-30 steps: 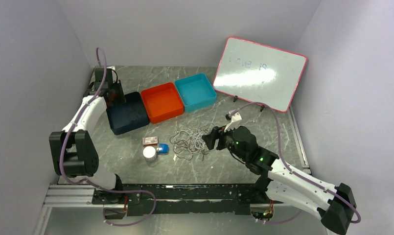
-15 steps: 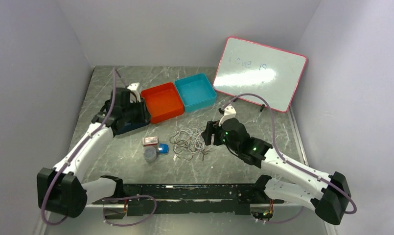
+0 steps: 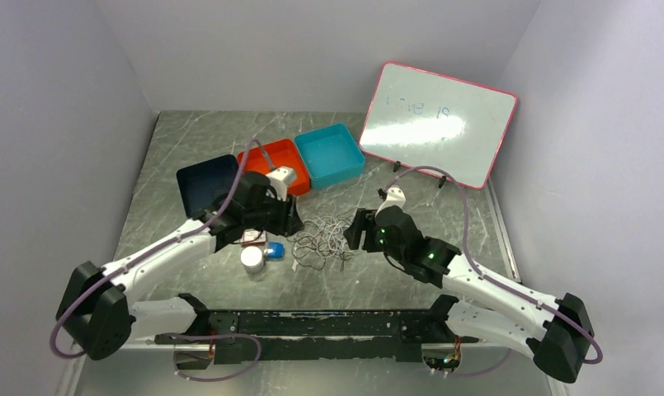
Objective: Untangle the cables
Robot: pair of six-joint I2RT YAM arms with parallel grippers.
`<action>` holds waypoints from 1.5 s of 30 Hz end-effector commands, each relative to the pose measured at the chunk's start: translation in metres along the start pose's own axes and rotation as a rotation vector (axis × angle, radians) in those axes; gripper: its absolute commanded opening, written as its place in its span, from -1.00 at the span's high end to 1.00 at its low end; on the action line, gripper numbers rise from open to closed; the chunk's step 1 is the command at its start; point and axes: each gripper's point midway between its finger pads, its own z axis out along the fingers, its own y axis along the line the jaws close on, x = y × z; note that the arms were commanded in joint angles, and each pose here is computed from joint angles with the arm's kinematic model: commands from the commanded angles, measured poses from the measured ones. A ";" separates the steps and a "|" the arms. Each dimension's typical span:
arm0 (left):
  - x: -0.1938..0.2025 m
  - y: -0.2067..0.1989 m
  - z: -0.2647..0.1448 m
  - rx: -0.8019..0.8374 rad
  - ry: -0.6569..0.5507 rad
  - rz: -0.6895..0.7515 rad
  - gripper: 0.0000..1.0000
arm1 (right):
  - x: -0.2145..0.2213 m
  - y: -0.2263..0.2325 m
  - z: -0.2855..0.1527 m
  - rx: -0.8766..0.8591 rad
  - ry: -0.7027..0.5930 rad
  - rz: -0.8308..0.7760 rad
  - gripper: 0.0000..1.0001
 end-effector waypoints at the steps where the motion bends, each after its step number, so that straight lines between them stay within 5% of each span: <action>1: -0.006 -0.033 0.021 0.080 -0.010 0.106 0.07 | 0.012 0.001 -0.002 -0.030 0.008 0.082 -0.38; 7: 0.015 -0.055 0.047 0.103 0.070 0.188 0.07 | 0.014 0.002 -0.003 -0.041 0.010 0.094 -0.37; 27: 0.034 -0.021 0.071 -0.062 0.140 0.251 0.22 | 0.014 0.006 -0.005 -0.064 0.016 0.087 -0.37; 45: 0.027 -0.023 0.074 -0.065 0.131 0.262 0.86 | 0.017 0.011 -0.006 -0.106 0.015 0.110 -0.36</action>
